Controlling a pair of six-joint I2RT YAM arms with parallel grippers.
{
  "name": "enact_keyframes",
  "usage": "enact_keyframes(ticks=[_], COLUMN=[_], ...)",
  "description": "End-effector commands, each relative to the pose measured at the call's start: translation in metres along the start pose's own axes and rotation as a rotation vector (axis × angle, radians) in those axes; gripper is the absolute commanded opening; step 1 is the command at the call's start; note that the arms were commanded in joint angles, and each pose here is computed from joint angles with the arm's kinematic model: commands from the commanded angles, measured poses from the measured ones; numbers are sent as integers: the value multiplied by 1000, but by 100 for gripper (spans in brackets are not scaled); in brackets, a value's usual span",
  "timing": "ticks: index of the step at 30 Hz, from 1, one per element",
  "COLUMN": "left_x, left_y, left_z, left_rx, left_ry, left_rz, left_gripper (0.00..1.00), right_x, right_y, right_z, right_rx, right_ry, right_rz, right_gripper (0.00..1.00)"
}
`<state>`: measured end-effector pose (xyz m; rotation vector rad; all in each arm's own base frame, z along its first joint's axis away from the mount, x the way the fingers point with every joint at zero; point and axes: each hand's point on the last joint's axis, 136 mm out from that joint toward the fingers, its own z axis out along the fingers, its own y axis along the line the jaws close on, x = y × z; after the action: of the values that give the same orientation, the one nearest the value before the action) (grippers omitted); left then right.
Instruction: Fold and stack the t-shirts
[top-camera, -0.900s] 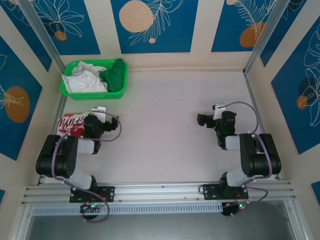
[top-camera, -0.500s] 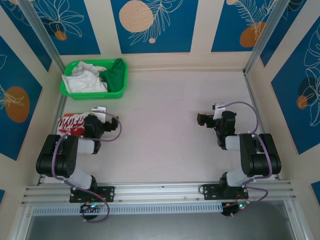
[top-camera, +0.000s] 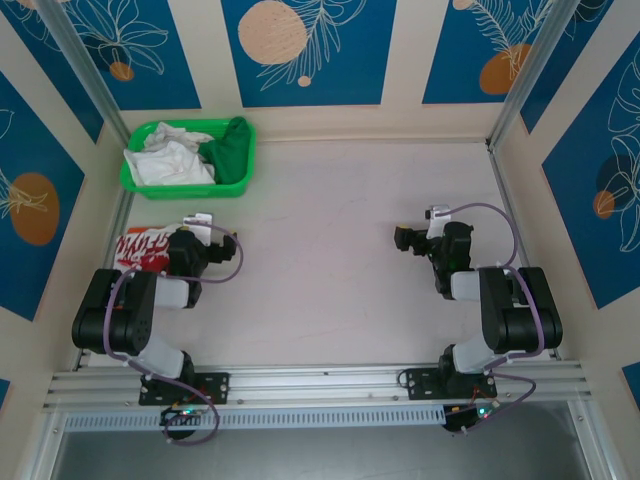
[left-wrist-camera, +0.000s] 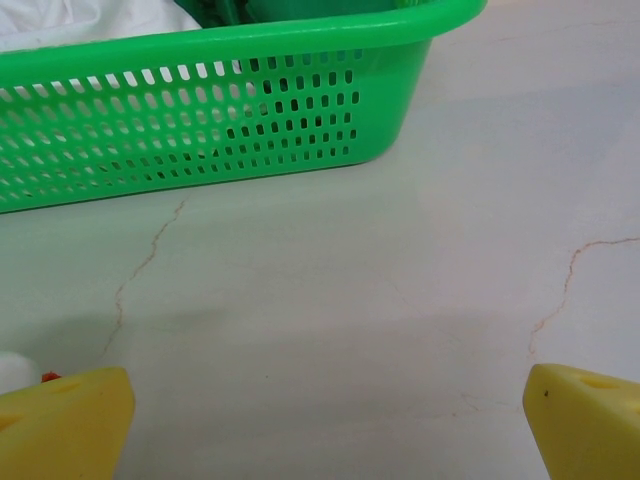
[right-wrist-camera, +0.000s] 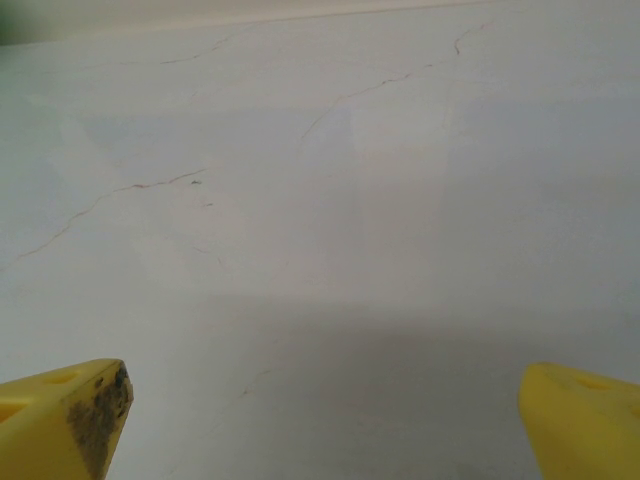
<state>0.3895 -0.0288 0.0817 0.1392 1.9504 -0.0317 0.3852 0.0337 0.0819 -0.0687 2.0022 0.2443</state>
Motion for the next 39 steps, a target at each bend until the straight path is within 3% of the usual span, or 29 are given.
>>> enact_keyframes(ticks=[1,6,13,18,27,32,39], left_x=[-22,-52,-115,-146,-156,-146,-127], left_y=[0,4,12,25,19,21,22], left_z=[-9,-31,-25,19,122,164,201], left_rx=[12,-51,-77,-148,-134,-150,-164], left_ry=[-79,-79,-73,53,278,379,467], left_rz=[20,25,-170,-267,-347,-407,-476], left_gripper=[100,100,100,100,100,100,99], right_x=[-29,-50,-102,-127,-124,-120,-111], right_y=[6,28,94,166,272,295,296], right_z=[-4,-16,-31,-39,-65,-80,-81], right_rx=[-13,-29,-151,-314,-603,-700,-701], right_ry=[-49,-57,-122,-170,-179,-165,-137], right_rz=[-19,-105,-251,-368,-476,-464,-468], right_gripper=[99,99,99,99,99,99,99])
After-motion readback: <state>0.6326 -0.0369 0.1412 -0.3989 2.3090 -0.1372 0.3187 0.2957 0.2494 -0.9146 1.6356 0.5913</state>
